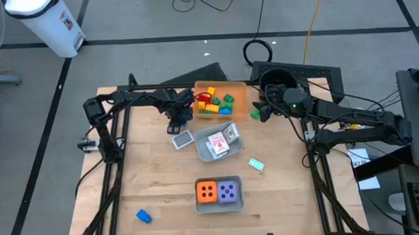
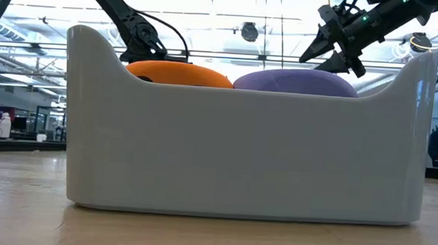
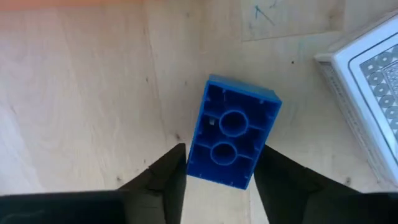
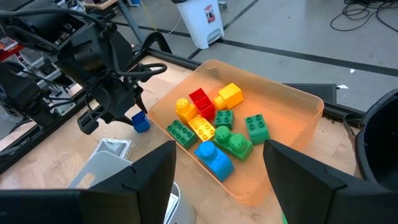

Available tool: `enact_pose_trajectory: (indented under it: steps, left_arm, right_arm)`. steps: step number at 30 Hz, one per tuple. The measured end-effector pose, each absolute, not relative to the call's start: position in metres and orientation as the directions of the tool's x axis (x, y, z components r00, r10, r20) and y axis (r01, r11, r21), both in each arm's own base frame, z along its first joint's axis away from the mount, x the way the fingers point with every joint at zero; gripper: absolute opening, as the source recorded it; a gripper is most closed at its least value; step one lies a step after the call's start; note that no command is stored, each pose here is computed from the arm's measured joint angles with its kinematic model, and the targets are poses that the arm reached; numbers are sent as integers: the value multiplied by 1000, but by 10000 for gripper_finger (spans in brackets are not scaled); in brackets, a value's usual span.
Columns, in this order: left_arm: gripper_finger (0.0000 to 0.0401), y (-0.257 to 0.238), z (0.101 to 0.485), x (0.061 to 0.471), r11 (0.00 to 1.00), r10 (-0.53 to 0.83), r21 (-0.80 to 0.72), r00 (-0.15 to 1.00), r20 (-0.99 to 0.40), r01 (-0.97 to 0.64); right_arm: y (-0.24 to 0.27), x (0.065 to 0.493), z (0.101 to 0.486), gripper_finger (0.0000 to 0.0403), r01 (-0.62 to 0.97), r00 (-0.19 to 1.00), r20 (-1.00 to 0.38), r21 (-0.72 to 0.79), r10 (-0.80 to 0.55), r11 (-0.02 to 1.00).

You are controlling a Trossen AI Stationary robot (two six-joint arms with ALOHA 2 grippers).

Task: Pick & Place Toys
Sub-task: Put the blue game piece into the orange bin

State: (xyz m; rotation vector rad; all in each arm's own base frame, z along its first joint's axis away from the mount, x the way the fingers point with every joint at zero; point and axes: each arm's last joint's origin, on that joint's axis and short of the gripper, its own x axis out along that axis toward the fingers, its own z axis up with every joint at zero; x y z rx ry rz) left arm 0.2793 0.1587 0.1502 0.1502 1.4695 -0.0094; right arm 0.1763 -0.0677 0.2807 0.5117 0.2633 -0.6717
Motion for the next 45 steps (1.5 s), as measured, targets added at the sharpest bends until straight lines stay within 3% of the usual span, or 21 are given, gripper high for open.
enact_pose_trajectory:
  steps: [4,12,16,24,29,33,45]
  left_arm:
    - [143,159,150,279,995,61,69,116,-991,70]
    - [153,158,158,269,994,-8,-18,93,-996,-108]
    - [139,160,170,263,982,-67,-95,170,-983,-163]
    - [150,157,217,252,967,-90,-177,400,-912,-185]
    - [143,149,260,251,943,-126,-297,661,-740,-153]
    - [140,143,291,259,918,-144,-386,831,-538,-91]
    - [143,112,334,293,872,-220,-474,961,-167,118]
  right_arm:
    - [-68,176,281,238,651,756,-391,365,-524,666]
    - [-68,177,282,238,644,763,-374,368,-527,671]
    - [-68,177,284,238,640,767,-362,369,-530,674]
    - [-69,179,289,238,619,786,-310,392,-536,681]
    - [-69,186,299,238,561,823,-189,421,-536,713]
    - [-68,204,307,238,410,902,-49,406,-429,817]
    - [-61,264,292,238,161,948,185,428,-260,889]
